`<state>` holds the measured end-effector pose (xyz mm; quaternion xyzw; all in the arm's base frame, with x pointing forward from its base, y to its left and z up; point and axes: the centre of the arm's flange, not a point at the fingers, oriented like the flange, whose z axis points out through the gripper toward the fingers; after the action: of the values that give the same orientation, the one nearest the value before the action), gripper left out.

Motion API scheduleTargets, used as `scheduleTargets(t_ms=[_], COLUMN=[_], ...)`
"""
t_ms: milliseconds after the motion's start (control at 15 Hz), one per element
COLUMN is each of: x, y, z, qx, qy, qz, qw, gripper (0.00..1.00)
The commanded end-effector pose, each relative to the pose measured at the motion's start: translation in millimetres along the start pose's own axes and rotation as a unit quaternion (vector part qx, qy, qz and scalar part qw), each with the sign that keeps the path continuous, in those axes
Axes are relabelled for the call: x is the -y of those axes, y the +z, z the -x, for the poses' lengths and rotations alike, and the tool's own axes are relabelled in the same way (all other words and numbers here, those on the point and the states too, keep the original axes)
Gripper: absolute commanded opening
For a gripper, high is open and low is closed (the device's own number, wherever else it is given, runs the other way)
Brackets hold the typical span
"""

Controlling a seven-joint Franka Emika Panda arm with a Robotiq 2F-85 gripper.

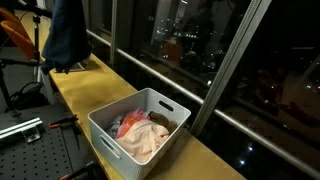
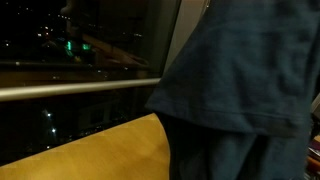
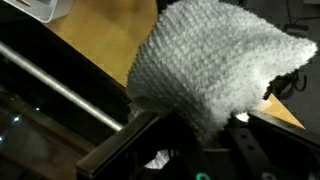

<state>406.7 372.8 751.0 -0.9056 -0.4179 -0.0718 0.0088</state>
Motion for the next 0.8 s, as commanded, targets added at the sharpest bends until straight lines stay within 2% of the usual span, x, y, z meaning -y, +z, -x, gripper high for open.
scheduleTargets(t_ms=[0, 400, 600, 733], x=[-29, -121, -154, -159], y=[-3, 43, 71, 91], z=[-19, 35, 34, 23], qx=[0.001, -0.017, -0.031, -0.029], qy=[0.007, 0.044, 0.049, 0.044], qz=[-0.015, -0.045, -0.073, -0.078], qw=[0.9999, 0.9979, 0.9957, 0.9956], gripper=[0.06, 0.06, 0.06, 0.06])
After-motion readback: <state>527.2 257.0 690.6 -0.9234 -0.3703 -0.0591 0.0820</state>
